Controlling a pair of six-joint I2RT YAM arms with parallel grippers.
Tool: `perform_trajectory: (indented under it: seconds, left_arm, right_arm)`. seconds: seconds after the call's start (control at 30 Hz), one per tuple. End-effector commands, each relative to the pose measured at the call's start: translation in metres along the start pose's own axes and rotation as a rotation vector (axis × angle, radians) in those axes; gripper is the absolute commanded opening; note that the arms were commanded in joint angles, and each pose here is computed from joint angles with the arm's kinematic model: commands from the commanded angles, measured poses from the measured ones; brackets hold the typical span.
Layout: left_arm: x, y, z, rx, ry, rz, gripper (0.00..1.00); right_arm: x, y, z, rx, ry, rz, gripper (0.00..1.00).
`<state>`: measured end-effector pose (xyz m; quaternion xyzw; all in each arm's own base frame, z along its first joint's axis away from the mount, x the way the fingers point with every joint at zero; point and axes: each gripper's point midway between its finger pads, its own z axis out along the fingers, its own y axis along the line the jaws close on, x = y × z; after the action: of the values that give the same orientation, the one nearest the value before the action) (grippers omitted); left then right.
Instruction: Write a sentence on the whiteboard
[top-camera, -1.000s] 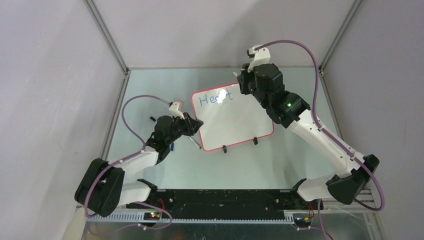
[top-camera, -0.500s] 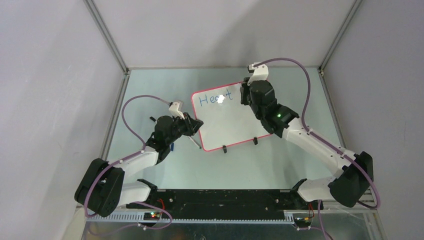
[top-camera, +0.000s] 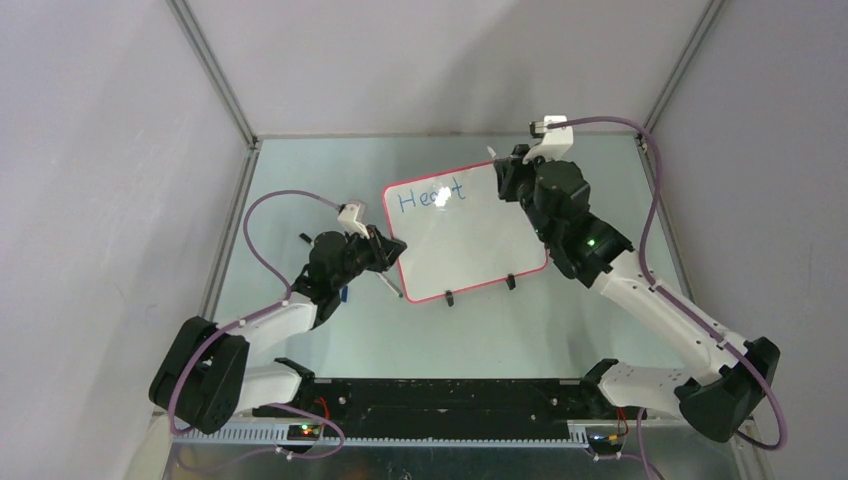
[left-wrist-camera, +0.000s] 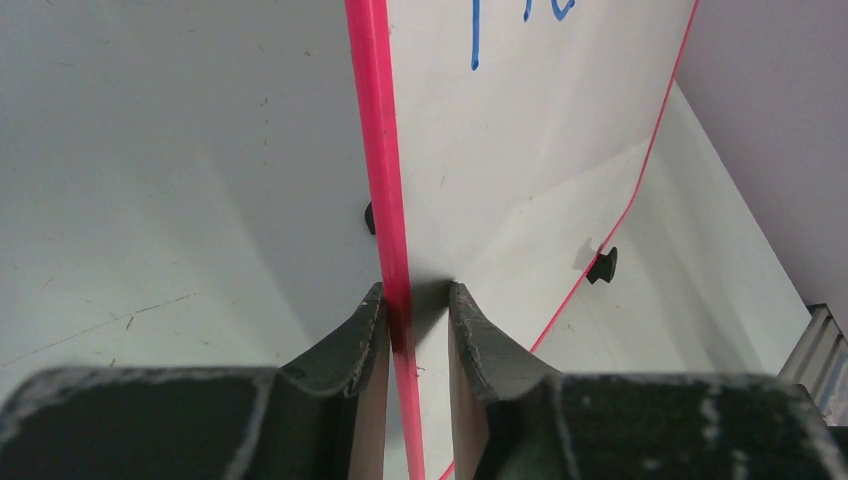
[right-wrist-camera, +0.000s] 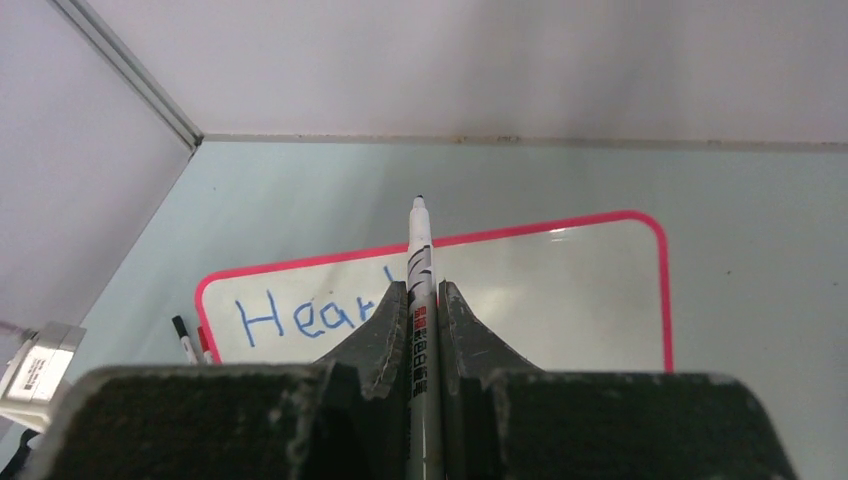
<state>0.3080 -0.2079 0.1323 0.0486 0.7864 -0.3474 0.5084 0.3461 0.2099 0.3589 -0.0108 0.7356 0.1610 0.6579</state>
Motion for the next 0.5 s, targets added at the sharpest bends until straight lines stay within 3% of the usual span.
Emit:
perform_trajectory:
  seconds: [0.0, 0.47]
  left_arm:
    - [-0.013, 0.005, 0.002, -0.040, -0.032, 0.077, 0.26]
    - [-0.014, 0.007, 0.001, -0.052, -0.034, 0.076, 0.37]
  right_arm:
    - [0.005, -0.006, 0.005, -0.073, 0.040, -0.015, 0.00]
    - [0.026, 0.005, 0.009, -0.170, 0.122, -0.025, 0.00]
